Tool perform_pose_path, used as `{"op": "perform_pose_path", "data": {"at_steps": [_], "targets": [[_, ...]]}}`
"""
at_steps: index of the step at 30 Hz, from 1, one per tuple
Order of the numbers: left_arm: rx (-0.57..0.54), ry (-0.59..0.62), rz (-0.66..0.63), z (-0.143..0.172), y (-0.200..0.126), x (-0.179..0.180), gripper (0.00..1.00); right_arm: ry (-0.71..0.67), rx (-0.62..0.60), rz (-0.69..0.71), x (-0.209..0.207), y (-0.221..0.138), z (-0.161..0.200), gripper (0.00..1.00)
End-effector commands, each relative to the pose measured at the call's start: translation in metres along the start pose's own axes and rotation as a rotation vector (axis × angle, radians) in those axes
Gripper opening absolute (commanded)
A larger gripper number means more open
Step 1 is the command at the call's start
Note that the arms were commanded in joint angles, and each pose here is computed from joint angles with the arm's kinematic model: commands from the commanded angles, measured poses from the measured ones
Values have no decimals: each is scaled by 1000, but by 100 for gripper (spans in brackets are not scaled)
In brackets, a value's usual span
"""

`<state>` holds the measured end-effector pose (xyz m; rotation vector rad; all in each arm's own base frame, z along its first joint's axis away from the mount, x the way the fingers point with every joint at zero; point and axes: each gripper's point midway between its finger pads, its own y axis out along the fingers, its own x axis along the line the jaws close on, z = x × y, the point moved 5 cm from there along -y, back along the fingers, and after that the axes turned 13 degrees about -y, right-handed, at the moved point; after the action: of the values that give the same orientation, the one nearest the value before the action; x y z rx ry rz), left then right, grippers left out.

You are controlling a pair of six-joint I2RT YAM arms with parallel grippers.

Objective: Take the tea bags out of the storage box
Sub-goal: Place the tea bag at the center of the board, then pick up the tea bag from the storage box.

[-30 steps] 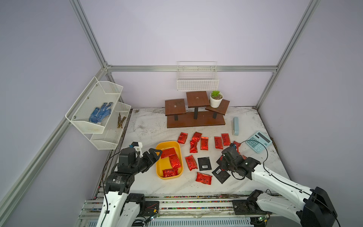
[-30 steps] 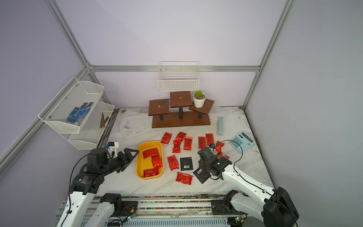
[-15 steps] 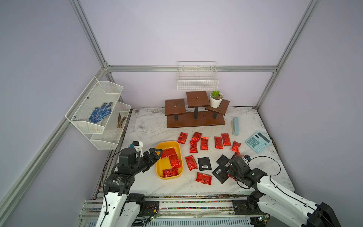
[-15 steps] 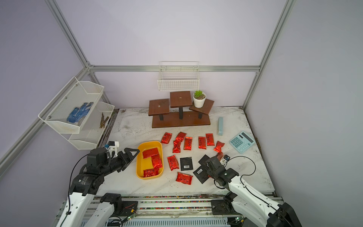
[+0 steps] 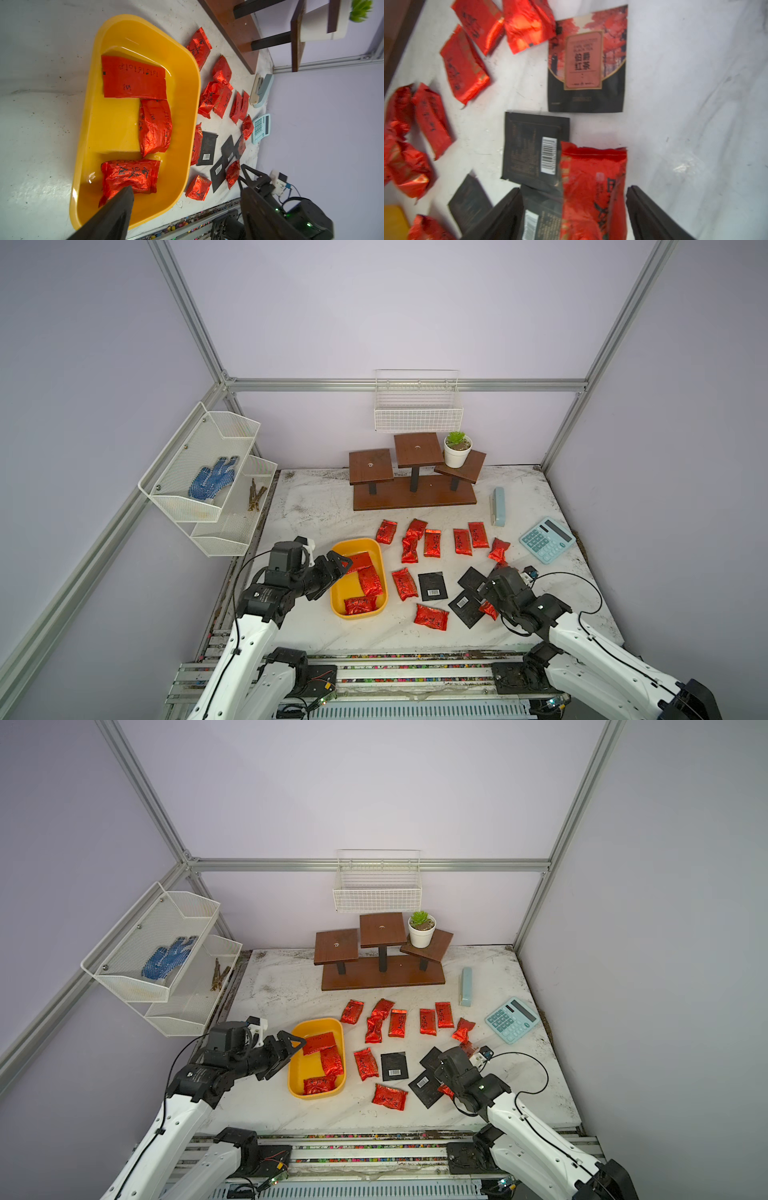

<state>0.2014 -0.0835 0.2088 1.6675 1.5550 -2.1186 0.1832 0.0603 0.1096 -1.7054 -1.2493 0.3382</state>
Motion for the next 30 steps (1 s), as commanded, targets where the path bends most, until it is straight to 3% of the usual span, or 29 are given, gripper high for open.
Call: {"op": "perform_pose_path", "data": {"at_steps": [1,5,9,13,21,30], "targets": [[-24,90,-52,1,10,0,82,-65,-65,-136,28,-26,-24,79],[-21,183,-202,8,29,1,81,-186,-125,-278,61,-55,-48,74],[-32,270,-375,10,45,4,82,-352,-110,-378,96,-73,-62,73],[-30,314,-465,13,61,7,84,-474,-74,-442,122,-87,-68,71],[37,381,-599,20,106,5,87,-518,-94,-557,135,-116,-73,72],[84,418,-678,22,144,8,90,-539,-131,-573,124,-131,-72,73]]}}
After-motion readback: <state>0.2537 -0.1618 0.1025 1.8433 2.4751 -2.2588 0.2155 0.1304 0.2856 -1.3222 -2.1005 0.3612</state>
